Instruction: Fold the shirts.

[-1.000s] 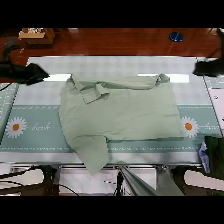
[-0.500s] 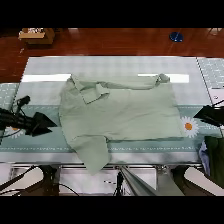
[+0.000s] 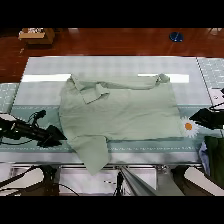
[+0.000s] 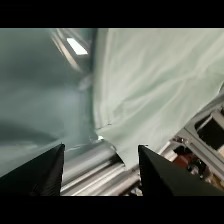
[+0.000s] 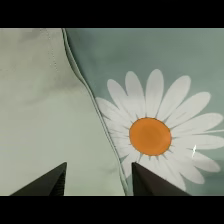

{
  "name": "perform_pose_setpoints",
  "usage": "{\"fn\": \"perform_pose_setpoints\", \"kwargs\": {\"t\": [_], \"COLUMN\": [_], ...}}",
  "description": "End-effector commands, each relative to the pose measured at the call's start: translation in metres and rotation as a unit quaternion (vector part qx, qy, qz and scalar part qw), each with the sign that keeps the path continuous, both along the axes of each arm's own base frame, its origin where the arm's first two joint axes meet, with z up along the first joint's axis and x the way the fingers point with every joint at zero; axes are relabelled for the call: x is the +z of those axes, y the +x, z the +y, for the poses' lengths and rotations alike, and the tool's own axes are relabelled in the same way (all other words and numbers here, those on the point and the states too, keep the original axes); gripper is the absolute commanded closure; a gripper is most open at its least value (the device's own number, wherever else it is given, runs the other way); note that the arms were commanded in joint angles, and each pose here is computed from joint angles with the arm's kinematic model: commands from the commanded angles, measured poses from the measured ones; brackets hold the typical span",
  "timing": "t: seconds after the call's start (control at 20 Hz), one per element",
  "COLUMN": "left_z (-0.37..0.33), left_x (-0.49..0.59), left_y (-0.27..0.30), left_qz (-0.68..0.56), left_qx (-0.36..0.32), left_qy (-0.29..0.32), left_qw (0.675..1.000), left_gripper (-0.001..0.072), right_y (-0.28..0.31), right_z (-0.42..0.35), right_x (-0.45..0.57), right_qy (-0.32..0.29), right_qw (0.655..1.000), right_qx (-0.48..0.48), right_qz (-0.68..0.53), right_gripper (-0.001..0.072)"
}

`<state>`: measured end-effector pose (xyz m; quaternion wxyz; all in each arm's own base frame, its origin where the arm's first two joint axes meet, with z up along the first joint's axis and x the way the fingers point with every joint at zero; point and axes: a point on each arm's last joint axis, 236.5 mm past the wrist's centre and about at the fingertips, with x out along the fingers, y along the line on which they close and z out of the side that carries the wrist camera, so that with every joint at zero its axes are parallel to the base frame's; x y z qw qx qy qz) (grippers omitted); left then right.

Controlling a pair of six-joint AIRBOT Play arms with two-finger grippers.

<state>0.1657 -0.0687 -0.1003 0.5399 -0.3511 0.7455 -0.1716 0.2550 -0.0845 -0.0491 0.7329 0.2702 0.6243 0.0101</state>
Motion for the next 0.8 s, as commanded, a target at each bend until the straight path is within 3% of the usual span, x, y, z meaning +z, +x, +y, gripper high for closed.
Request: {"fn": "perform_pose_setpoints", "kwargs": {"t": [0.0,0.1,0.2,0.35,0.5,0.6,0.75], "left_z": [-0.010,-0.023,-0.022,-0.019,-0.020,-0.024,-0.027], "left_x": [-0.027,-0.036,-0.038,-0.042,-0.041,-0.038,-0.037], "left_y": [0.007,0.015,0.018,0.023,0.025,0.029,0.047], "left_qz": [-0.003,-0.007,0.005,0.013,0.024,0.024,0.009], "left_qx": [-0.015,-0.012,0.002,0.027,0.047,0.059,0.098], "left_qy": [0.036,0.034,0.045,0.058,0.059,0.052,0.047], "left_qw": [0.999,0.999,0.999,0.998,0.997,0.997,0.994], "left_gripper": [0.0158,0.0159,0.0252,0.0328,0.0302,0.0182,0.0170], "right_y": [-0.005,-0.008,-0.008,-0.004,-0.002,-0.002,-0.002], "right_z": [0.007,0.009,0.012,0.018,0.019,0.019,0.019], "right_x": [0.001,0.002,0.003,0.006,0.008,0.008,0.007], "right_qy": [0.014,0.019,0.025,0.040,0.044,0.044,0.043], "right_qw": [1.000,1.000,1.000,0.999,0.999,0.999,0.999], "right_qx": [0.007,0.010,0.010,0.006,0.005,0.005,0.005], "right_qz": [0.008,0.013,0.013,0.005,0.002,0.002,0.001], "right_gripper": [0.0219,0.0218,0.0218,0.0218,0.0218,0.0219,0.0219]}}
